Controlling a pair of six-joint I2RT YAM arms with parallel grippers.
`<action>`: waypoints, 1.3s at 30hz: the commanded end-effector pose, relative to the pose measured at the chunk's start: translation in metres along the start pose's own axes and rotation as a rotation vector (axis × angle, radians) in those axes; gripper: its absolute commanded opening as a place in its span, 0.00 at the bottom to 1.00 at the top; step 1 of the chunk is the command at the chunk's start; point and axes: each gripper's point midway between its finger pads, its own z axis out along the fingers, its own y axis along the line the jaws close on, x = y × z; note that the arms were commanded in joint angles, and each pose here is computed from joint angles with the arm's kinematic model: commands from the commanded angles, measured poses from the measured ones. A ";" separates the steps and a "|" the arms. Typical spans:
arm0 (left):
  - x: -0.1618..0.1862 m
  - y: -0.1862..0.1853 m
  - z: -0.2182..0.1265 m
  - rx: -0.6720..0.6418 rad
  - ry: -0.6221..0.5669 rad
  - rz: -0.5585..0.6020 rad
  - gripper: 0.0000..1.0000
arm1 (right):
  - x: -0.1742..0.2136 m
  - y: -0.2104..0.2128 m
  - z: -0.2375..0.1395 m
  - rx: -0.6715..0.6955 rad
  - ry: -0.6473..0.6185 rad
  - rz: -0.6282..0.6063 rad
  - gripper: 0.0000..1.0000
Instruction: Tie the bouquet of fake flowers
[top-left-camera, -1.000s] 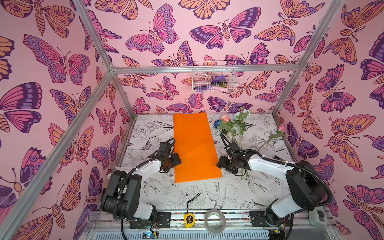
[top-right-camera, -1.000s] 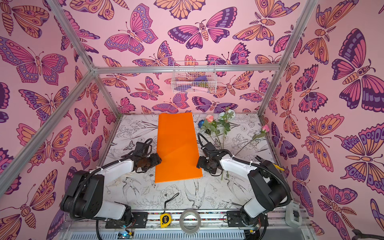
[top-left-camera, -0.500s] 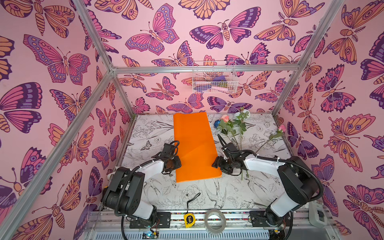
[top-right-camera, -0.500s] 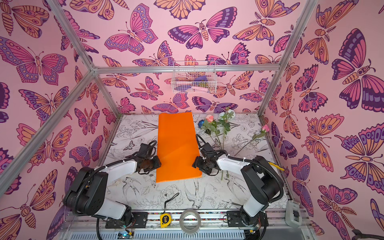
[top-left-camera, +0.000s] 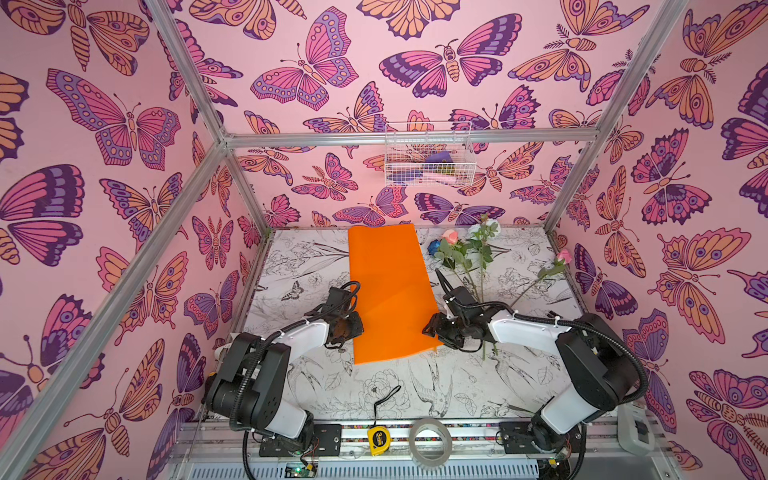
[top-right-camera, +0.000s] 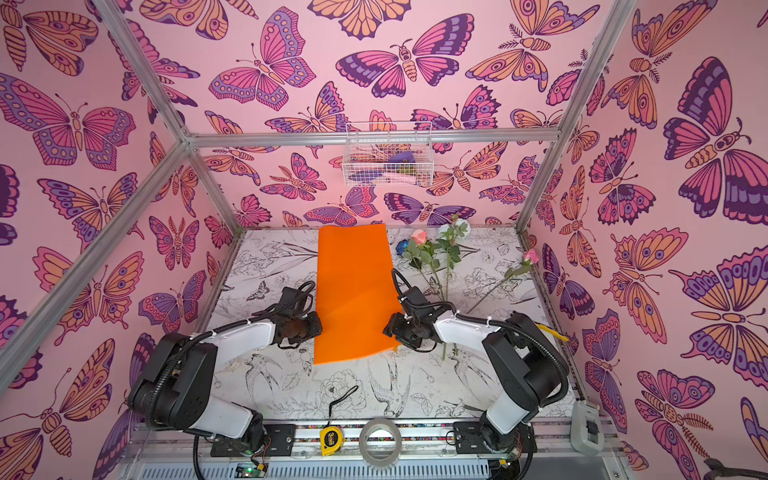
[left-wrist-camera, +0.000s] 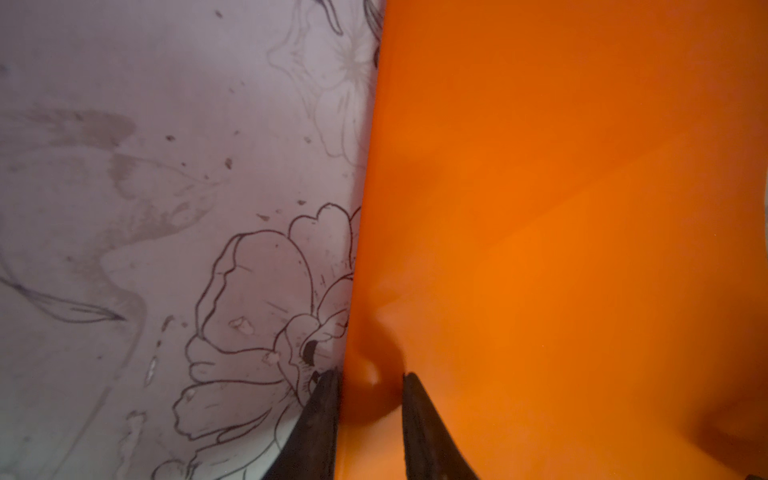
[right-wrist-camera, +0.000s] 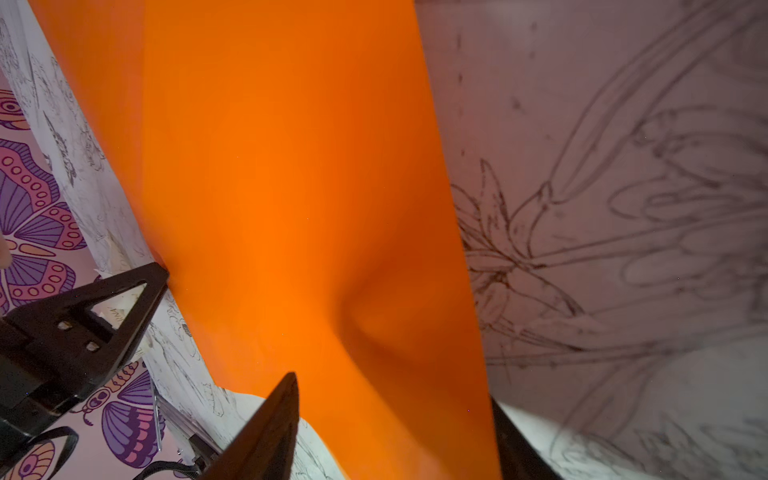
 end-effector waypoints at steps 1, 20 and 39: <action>0.038 0.033 0.007 -0.113 0.115 -0.011 0.30 | -0.005 0.009 -0.012 0.012 -0.036 -0.028 0.60; 0.018 0.005 -0.017 0.002 0.019 0.064 0.40 | -0.012 0.045 -0.013 -0.064 -0.059 -0.102 0.05; 0.055 -0.128 -0.128 0.552 -0.508 0.814 0.85 | -0.014 0.147 -0.038 -0.254 -0.050 -0.298 0.00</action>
